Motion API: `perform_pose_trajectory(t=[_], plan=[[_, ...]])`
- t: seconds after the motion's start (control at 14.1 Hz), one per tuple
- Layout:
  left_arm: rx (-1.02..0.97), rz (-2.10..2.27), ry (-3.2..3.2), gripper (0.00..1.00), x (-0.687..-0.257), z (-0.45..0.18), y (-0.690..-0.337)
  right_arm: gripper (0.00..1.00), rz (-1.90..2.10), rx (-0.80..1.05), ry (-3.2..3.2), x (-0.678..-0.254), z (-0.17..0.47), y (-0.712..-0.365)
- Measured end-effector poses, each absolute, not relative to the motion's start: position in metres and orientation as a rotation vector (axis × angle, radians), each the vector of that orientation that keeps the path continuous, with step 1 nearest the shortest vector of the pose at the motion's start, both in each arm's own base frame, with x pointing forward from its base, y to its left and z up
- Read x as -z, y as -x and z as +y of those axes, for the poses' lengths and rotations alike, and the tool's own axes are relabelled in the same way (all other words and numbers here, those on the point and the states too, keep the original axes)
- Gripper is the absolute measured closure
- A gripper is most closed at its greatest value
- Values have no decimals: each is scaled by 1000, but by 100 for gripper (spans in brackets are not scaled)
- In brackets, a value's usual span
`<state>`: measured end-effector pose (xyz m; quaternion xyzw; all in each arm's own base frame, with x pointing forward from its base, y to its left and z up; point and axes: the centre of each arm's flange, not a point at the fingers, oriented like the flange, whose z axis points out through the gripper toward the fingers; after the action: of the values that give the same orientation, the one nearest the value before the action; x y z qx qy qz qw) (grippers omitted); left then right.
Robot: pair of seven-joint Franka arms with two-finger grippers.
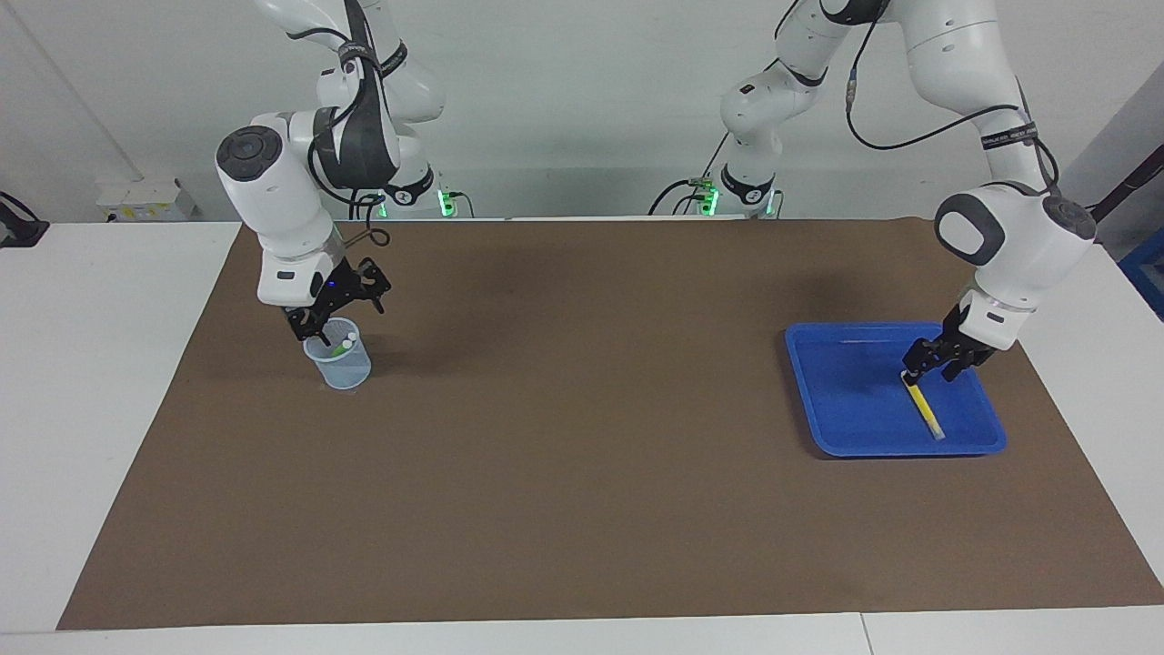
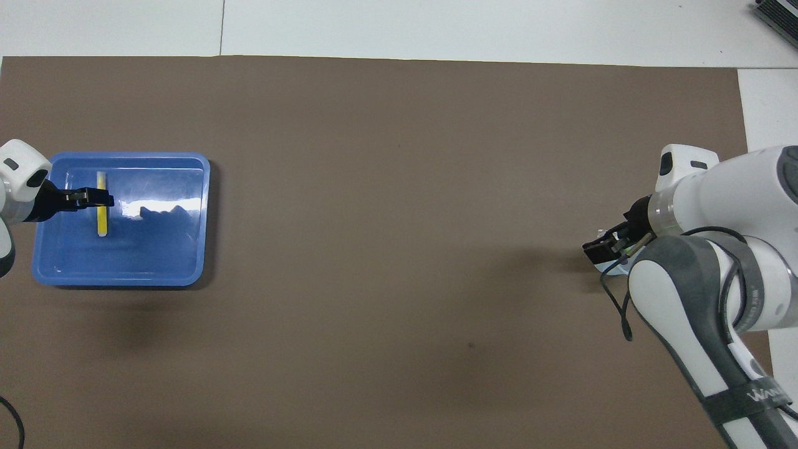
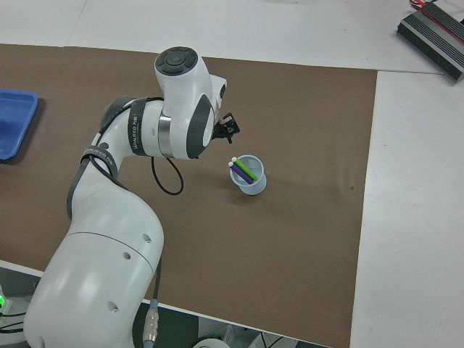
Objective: Transfer and insert pens with both arms
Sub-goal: 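Grasp the yellow pen with the left gripper while the right gripper withdraws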
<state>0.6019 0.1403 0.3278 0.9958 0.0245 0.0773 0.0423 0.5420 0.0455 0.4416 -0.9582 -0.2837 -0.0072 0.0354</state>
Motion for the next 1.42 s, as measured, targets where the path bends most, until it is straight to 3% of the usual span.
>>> perform_pose_trajectory(t=[0.43,0.5,0.85,1.06,1.13,1.28,1.42], plan=[[-262,56,-3049,20,-301,141,-611,0,-512,37,2913,-445,68,-541],[-259,53,-3047,28,-298,140,-611,0,-469,35,2908,-445,70,-541],[-256,40,-3048,40,-296,137,-612,0,-314,14,2899,-446,91,-538],[-259,-4,-3076,69,-298,139,-614,0,-263,4,2903,-446,99,-537],[-257,-23,-3086,69,-298,138,-614,0,-245,1,2900,-446,101,-537],[-257,-38,-3095,83,-298,138,-614,0,-193,-6,2877,-446,107,-536],[-256,-40,-3096,83,-298,138,-614,0,-157,-12,2872,-447,111,-535]])
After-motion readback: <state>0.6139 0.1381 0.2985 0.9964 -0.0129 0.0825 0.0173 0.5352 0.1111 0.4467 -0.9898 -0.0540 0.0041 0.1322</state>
